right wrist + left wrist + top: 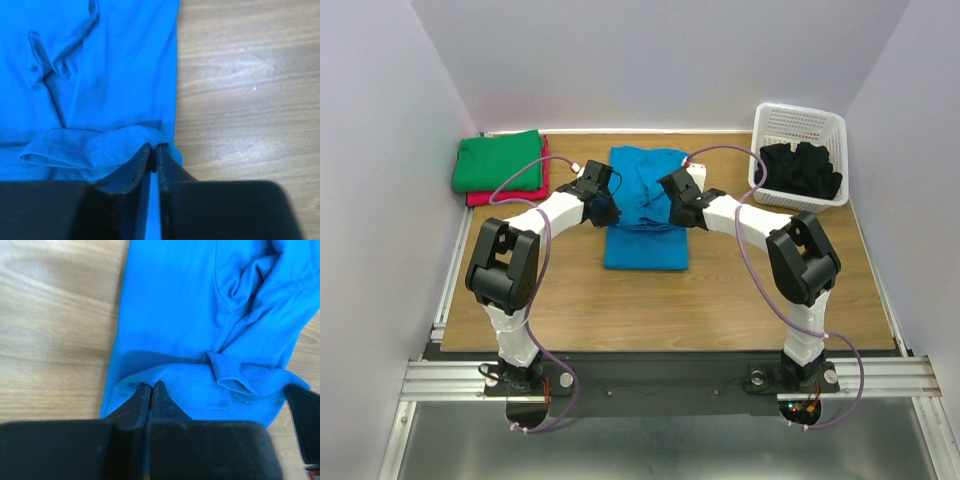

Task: Fold and stack the t-shirts
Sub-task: Fold the tshirt

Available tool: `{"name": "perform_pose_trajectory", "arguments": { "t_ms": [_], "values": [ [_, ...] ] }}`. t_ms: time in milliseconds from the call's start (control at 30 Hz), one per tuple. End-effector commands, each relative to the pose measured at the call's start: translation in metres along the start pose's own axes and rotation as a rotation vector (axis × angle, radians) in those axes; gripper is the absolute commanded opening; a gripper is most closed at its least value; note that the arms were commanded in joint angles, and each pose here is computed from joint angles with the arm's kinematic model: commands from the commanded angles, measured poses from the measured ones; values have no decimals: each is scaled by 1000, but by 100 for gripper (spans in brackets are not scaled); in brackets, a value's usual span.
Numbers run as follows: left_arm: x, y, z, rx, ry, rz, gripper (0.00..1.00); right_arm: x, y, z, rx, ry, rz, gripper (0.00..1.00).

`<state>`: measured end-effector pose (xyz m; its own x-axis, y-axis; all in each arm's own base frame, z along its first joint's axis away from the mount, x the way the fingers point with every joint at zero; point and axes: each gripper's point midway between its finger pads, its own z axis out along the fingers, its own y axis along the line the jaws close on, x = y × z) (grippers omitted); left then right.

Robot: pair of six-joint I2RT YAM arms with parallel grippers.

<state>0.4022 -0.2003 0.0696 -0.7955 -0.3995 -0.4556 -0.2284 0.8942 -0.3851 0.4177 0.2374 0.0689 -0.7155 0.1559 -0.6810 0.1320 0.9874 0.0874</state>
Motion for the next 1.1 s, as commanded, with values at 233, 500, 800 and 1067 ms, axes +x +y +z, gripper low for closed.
{"name": "perform_pose_trajectory", "arguments": {
  "t_ms": [233,500,800,1067],
  "values": [
    [-40,-12,-20,19,-99,-17,98,-45,12,-23,-95,-80,13,65],
    [-13,8,-61,73,-125,-34,99,-12,14,-61,-268,22,-38,100],
    [66,47,-59,145,-8,-52,99,49,-20,-63,-227,140,32,99],
    [90,48,-27,160,101,-49,58,88,-14,-59,-296,242,100,76]
  ]
}}
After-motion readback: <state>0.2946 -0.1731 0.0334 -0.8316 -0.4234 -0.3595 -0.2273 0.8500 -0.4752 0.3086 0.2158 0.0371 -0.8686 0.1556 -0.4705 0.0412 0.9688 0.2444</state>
